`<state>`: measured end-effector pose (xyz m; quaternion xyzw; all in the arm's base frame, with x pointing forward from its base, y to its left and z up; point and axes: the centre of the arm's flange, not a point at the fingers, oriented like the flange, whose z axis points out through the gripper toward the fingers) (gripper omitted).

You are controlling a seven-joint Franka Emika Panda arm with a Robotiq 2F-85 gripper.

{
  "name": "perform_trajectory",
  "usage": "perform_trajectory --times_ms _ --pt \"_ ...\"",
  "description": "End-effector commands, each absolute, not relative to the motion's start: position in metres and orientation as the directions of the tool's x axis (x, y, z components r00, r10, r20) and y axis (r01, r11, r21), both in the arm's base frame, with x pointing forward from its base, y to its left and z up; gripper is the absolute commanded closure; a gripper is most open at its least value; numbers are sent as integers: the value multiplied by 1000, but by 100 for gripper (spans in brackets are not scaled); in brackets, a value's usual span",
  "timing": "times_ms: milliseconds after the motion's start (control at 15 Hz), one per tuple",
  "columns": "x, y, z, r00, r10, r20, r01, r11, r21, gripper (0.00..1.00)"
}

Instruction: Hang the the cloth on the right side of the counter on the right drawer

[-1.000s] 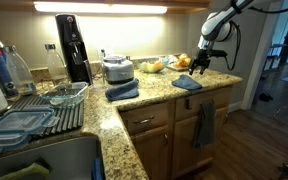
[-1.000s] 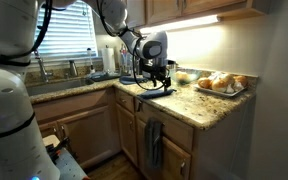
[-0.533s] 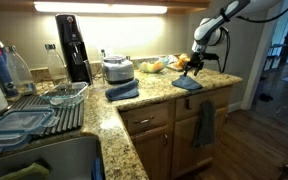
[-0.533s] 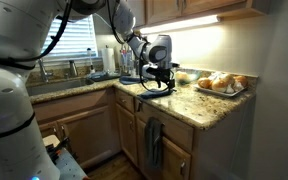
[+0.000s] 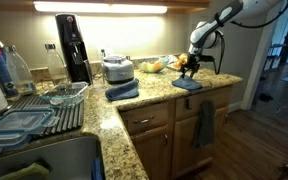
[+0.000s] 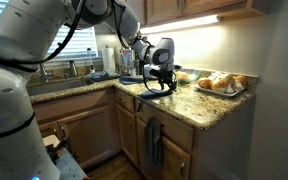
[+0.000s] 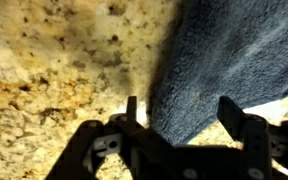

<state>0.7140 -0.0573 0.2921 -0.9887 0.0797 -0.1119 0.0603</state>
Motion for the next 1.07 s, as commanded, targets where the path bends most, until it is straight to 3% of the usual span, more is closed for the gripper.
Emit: perform_trajectory --times_ms 0,67,200,533,800,1000 --pt "721 -60 291 966 -192 176 -167 -975 -148 35" --pt "721 -60 290 966 -191 173 -166 -975 -149 47" --pt "722 -60 288 967 -189 168 -164 -975 -152 55" --pt "714 -55 299 969 -176 172 -149 -976 -161 89" --pt "699 -48 315 972 -143 188 -109 -977 -181 95" --pt "680 -42 333 970 -106 221 -67 -982 -179 91"
